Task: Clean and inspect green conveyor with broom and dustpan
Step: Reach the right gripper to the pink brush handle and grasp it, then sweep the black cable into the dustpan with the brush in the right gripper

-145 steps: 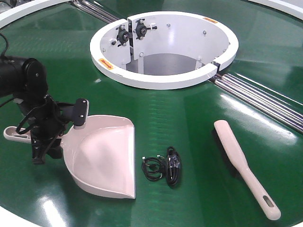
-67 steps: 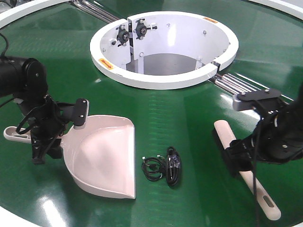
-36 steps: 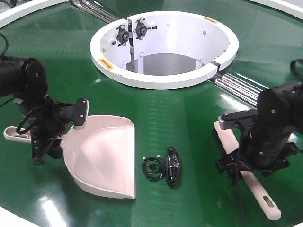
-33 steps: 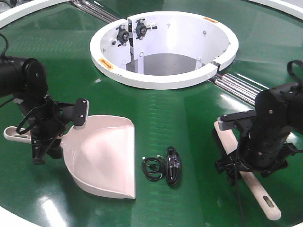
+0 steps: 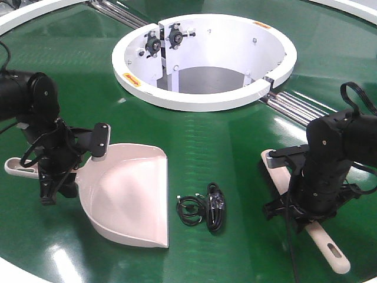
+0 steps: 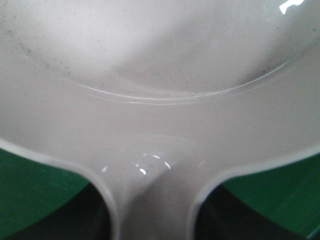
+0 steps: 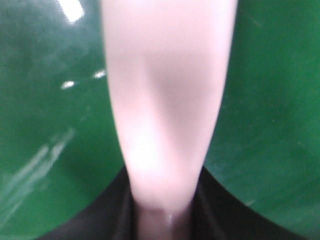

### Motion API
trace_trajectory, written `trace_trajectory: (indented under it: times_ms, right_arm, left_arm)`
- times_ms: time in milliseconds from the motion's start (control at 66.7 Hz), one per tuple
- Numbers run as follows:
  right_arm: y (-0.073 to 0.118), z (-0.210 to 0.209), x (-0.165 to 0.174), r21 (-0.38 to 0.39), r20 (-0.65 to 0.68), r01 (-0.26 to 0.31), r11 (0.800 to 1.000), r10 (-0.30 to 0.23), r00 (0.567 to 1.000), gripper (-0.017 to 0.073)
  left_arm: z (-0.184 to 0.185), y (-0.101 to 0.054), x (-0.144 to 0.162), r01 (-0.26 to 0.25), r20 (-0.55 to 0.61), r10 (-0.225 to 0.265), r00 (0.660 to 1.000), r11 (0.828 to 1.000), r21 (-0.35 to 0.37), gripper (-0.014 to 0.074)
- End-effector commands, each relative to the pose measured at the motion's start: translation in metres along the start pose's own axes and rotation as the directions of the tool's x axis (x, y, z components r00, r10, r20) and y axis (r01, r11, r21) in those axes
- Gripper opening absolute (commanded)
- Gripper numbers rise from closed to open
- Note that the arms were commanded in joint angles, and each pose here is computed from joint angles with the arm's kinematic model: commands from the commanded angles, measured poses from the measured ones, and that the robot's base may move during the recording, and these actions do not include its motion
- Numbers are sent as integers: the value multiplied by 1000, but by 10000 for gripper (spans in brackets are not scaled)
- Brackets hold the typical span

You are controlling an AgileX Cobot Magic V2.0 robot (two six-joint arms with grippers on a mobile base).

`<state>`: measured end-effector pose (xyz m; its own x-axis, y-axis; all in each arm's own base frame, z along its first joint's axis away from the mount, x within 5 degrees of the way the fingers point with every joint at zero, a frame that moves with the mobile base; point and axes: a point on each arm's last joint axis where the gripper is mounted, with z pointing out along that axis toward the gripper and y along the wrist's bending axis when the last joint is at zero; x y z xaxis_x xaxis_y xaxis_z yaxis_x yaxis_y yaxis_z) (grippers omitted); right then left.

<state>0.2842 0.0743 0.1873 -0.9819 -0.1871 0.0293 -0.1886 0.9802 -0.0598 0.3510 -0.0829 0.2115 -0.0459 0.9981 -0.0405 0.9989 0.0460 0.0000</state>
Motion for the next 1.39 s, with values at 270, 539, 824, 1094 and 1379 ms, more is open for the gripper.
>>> trace_trajectory:
  times_ms: [270,539,824,1094,1379]
  right_arm:
    - [-3,-69,20,-62,217,-83,995,95,972,-8]
    - [24,-77,42,-132,80,-51,990,62,995,-5]
    - [64,-53,36,-112,-7,-63,992,63,998,-5]
    - [90,-35,23,-98,-63,-63,993,57,996,-5]
    - [114,-34,-5,-214,-139,-44,976,14,990,-5]
  left_arm:
    - [-22,-1,-4,6,36,-4,999,998,-58,-8]
    - [-22,-1,-4,6,36,-4,999,998,-58,-7]
    - [-22,-1,-4,6,36,-4,999,998,-58,-7]
    - [-22,-1,-4,6,36,-4,999,998,-58,-7]
    - [-22,-1,-4,6,36,-4,999,998,-58,-7]
